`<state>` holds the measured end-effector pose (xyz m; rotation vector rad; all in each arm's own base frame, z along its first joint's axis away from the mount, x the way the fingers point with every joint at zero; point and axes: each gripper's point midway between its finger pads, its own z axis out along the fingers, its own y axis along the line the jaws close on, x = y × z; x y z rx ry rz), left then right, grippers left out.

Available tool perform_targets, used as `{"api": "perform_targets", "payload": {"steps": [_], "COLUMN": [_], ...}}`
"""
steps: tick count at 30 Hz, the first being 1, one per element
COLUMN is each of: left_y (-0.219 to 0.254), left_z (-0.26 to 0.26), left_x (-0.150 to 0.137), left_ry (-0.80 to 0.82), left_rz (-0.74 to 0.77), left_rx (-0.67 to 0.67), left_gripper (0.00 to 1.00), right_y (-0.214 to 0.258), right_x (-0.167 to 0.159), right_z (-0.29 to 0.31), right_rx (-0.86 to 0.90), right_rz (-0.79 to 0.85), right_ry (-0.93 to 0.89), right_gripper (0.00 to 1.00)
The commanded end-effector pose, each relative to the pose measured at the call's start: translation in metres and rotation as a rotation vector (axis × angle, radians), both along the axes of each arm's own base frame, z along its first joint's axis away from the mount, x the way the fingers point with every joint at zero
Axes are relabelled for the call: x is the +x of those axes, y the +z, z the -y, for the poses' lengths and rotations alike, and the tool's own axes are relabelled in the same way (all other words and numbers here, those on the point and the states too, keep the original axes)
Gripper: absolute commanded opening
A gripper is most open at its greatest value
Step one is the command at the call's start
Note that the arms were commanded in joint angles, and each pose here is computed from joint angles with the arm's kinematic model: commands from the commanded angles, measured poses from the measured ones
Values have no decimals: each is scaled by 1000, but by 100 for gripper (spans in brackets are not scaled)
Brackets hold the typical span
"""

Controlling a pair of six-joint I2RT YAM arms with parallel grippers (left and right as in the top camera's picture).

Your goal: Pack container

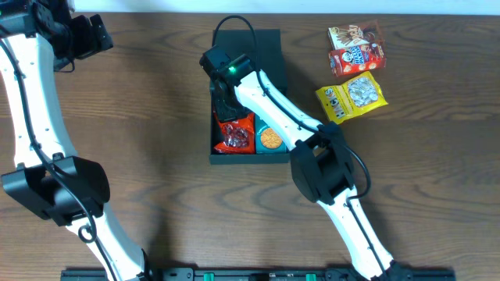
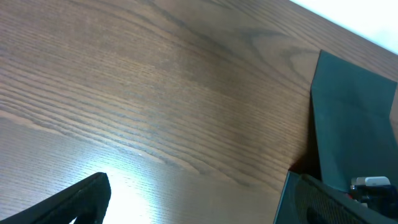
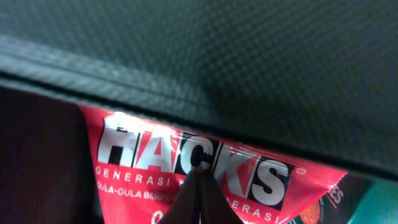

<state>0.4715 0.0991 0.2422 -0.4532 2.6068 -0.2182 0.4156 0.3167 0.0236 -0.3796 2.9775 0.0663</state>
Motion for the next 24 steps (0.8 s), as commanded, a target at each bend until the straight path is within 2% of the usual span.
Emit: {"api": "perform_targets", "payload": {"steps": [1,4,8,12,14,16,17,20,24], "left_y": [1,1,1,1,1,1,1,1,1], "left_z": [1,1,1,1,1,1,1,1,1], "left_x": [0,0,0,0,0,0,0,0,0], "left_ry": [-18,-18,-18,-18,-17,-17,-15,-15,-15], "left_rz": [3,3,3,3,3,3,2,4,6], "left_rx": [3,3,3,3,2,2,1,1,1], "left_gripper": [95,95,95,96,95,95,95,95,95], "right_y": [-4,19,87,171,198,203,196,179,172], "right_x": [-3,8,31,77,104,124,138,171,227], "right_z": [2,6,17,64,104,142,174,219,260], "right_rx": [-10,11,69,86,99,103,103,165,227], "right_rz": [-14,19,138,376,468,495,494,504,660], "right_ry": [24,27,47,-68,-159,-240,-318,-397,-460], "right_gripper": [1,1,1,1,1,1,2,2,2]}}
